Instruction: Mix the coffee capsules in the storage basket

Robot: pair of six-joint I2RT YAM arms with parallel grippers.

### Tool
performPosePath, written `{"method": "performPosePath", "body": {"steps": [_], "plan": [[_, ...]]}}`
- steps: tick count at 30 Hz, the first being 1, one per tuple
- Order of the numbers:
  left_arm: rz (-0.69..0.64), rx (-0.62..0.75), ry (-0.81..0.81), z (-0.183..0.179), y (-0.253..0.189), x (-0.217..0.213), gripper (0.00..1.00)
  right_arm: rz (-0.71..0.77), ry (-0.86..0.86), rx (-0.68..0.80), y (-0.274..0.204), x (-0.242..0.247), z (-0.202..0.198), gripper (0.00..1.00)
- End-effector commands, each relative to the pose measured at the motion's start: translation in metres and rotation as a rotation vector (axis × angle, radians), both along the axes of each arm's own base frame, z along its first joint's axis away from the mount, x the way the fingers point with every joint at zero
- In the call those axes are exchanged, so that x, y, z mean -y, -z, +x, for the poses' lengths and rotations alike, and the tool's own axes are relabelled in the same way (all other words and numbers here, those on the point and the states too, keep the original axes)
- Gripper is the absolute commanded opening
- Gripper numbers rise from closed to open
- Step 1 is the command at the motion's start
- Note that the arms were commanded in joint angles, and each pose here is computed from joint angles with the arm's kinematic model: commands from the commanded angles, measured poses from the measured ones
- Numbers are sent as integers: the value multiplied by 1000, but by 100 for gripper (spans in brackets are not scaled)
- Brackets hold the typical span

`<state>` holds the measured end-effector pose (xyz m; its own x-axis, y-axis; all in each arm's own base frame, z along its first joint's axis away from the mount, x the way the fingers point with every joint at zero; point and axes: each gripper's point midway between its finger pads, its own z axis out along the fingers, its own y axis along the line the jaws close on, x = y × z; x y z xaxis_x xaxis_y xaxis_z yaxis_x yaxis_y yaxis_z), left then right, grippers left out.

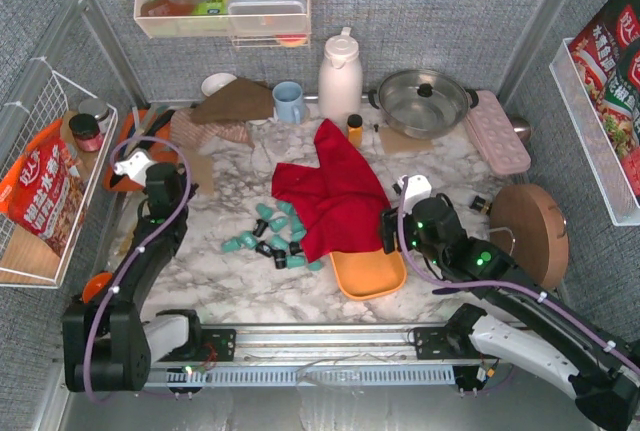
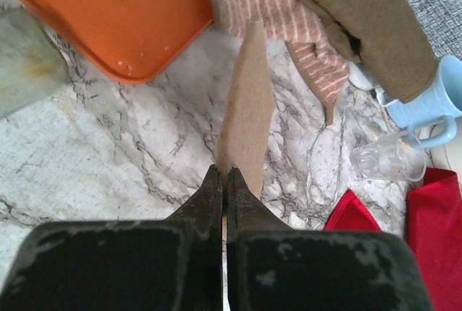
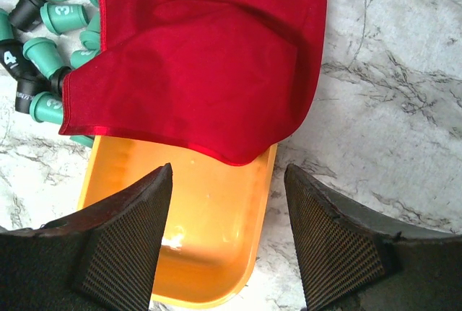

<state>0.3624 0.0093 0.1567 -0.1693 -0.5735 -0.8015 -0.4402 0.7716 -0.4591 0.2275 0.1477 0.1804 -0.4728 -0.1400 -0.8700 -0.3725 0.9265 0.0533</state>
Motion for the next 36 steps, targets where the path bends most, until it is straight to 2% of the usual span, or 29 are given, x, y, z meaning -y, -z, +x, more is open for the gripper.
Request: {"method": "performPosePath", "body": {"steps": [1,4,8,17,23,24,29,33,36], "plan": [[-98,45,9,12,7,-4,0,23,-3,12,-3,-3,2,68],[-141,56,57,18,19,-9,0,24,-5,8,-1,-3,0,68],[-203,5,111,26,42,-13,0,28,-7,3,1,-3,-2,68],[-196,-142,116,34,81,-35,0,27,-9,2,2,-1,-4,68],[-215,-263,165,36,109,-30,0,24,-5,5,3,-1,-2,68],[-216,-278,164,35,113,-30,3,24,-5,4,3,-2,-2,68],[-185,-288,91,27,115,-42,42,23,-10,-5,4,-3,-2,68],[-143,-265,45,26,101,-53,55,14,-11,-7,6,-3,-1,68],[-105,-237,16,26,83,-60,70,10,-10,-10,7,-3,-1,68]]}}
